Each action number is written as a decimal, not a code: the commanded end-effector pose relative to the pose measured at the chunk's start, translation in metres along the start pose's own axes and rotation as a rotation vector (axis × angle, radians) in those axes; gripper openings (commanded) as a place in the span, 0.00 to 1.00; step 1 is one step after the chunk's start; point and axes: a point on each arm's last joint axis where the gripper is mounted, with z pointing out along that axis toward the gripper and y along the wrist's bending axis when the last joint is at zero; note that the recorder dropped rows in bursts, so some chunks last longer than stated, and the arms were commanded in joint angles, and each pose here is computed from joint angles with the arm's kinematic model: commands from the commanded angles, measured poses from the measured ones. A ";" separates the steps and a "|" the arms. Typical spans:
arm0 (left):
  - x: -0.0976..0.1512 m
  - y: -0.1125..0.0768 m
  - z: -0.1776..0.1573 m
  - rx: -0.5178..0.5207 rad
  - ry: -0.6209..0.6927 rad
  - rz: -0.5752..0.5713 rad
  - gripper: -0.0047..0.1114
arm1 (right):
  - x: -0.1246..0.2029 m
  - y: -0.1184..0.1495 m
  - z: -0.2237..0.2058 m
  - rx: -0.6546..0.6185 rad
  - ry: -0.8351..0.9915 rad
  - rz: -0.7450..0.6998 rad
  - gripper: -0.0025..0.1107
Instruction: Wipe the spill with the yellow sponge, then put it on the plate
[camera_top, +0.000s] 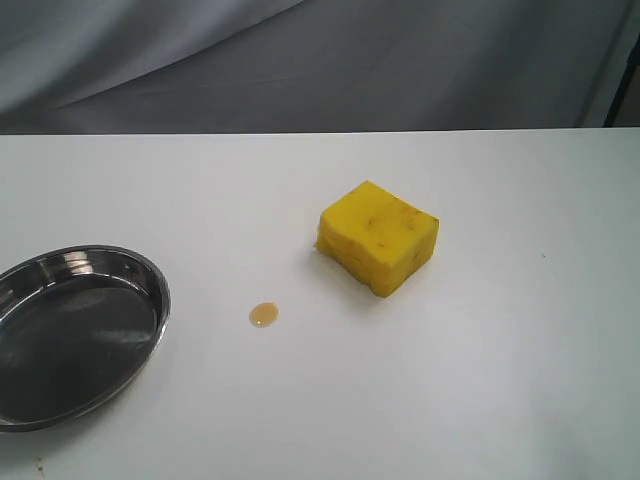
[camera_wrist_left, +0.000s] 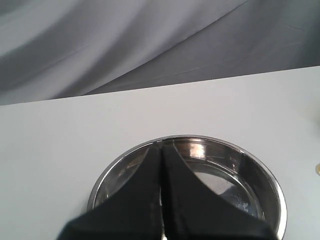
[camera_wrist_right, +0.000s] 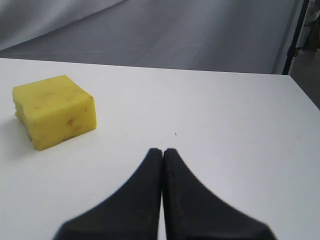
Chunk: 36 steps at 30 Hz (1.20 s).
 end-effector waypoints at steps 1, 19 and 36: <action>0.000 0.000 0.000 -0.002 -0.011 -0.001 0.04 | 0.001 -0.001 0.000 0.010 -0.003 -0.012 0.02; 0.000 0.000 0.000 -0.002 -0.011 -0.001 0.04 | -0.035 -0.007 -0.008 0.088 -0.410 -0.012 0.02; 0.000 0.000 0.000 -0.002 -0.011 -0.001 0.04 | -0.092 -0.002 -0.030 -0.088 -0.363 0.416 0.02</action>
